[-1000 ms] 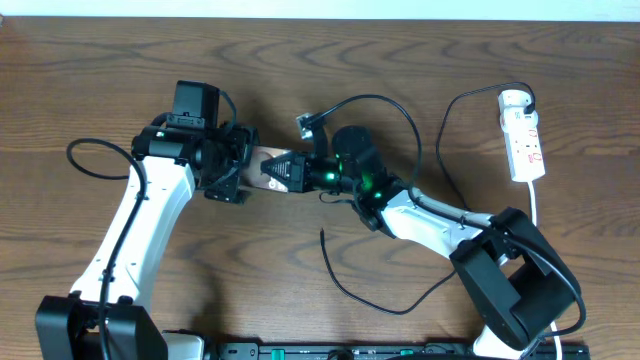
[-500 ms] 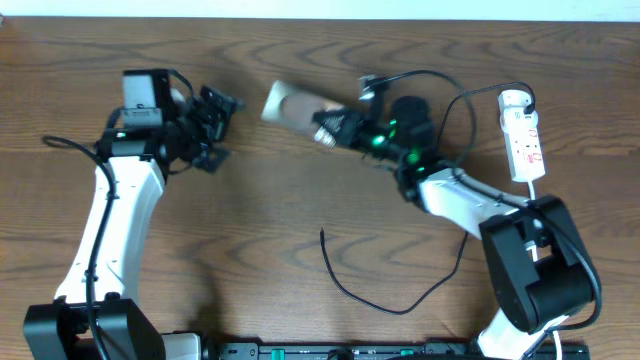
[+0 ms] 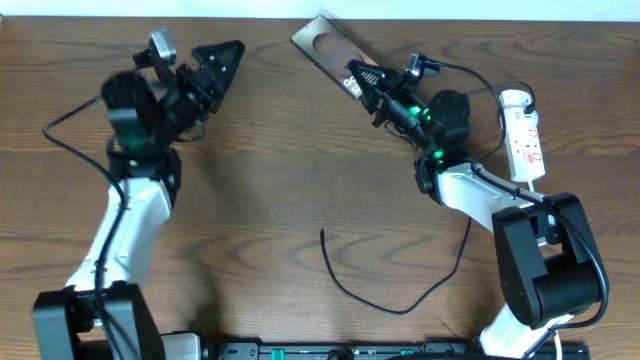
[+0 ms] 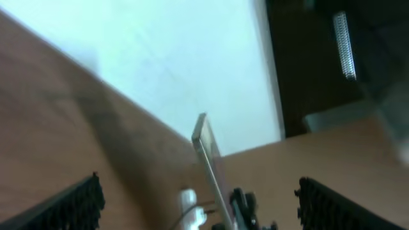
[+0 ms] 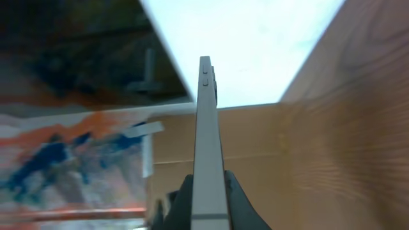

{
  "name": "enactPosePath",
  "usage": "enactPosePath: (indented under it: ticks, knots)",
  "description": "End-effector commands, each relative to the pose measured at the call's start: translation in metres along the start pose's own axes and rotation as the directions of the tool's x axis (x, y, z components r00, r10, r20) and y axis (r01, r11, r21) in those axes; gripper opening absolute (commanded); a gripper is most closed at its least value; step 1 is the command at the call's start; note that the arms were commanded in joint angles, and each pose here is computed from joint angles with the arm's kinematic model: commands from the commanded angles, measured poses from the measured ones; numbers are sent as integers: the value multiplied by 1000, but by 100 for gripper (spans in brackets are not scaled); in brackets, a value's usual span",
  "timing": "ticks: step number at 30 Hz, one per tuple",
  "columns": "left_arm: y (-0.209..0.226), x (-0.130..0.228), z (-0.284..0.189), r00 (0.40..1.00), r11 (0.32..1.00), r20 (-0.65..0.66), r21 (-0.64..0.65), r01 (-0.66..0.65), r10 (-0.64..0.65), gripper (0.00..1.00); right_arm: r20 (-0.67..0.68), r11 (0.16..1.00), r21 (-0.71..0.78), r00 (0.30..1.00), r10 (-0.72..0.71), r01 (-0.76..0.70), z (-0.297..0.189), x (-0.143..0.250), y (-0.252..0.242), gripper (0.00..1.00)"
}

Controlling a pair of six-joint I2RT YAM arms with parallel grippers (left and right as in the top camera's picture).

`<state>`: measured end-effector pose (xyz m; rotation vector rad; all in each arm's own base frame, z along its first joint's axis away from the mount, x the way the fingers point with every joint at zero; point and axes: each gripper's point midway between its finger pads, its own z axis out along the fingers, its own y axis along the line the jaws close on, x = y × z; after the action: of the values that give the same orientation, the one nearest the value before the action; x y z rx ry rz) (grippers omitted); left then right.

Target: Plug charger to phone and switch on socket

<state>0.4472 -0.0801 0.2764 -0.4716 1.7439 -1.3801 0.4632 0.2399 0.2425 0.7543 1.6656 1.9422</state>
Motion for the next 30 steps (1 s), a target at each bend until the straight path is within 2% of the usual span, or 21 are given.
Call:
enactPosePath:
  ticks: [1, 10, 17, 22, 30]
  knots:
    - [8, 9, -11, 987, 987, 36, 52, 152, -154, 93, -50, 995, -60, 996, 72, -75, 9, 22, 18, 1]
    - [12, 14, -15, 973, 972, 34, 65, 224, -227, 94, -194, 999, 9, 980, 45, -44, 22, 82, -2, 1]
    - [14, 9, -15, 971, 972, 61, 60, 227, -231, 93, -236, 996, 86, 971, 35, -15, 25, 105, -25, 1]
    - [16, 9, -15, 970, 971, 63, 53, 233, -237, 93, -265, 997, 80, 964, 0, 22, 26, 118, -26, 1]
    - [38, 14, -14, 948, 950, 78, -29, 311, -308, 93, -300, 996, 72, 953, -34, 58, 29, 138, -29, 1]
